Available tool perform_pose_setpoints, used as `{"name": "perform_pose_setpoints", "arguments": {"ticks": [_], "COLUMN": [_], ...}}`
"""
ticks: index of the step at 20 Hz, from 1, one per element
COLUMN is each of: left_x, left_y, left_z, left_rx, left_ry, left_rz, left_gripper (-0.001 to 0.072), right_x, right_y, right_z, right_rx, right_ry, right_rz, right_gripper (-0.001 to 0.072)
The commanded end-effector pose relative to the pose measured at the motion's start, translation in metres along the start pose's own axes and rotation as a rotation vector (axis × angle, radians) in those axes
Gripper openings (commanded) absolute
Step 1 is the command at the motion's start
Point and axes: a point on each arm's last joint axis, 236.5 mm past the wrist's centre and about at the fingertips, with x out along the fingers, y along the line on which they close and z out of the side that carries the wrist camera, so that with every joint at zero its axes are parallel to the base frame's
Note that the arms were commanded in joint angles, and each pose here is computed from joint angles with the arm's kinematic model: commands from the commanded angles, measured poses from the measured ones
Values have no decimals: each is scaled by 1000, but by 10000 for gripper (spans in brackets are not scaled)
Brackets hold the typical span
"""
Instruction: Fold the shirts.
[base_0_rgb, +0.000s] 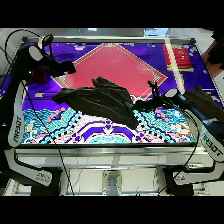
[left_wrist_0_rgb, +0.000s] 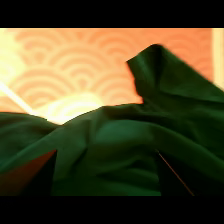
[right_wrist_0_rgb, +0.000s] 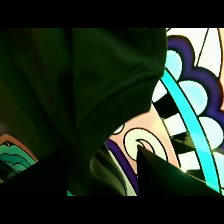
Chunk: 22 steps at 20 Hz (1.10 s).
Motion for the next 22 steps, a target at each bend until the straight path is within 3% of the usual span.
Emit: {"name": "perform_pose_setpoints", "arguments": {"ticks": [1, 12, 17, 22], "left_x": [18, 33, 33, 33], "left_y": [32, 37, 37, 37], "left_z": [-14, -28, -28, -27], "left_rx": [4, 28, 28, 28], "left_ry": [67, 126, 126, 124], "left_rz": [76, 78, 78, 79], "left_gripper": [714, 713, 712, 712], "right_x": [22, -4, 26, 44], "right_y": [-1, -38, -44, -17], "right_z": [21, 76, 44, 51], "right_rx": [55, 44, 118, 160], "right_ry": [-19, -99, 42, 25], "right_rz": [30, -137, -66, 108], "right_gripper": [476, 454, 440, 439]}}
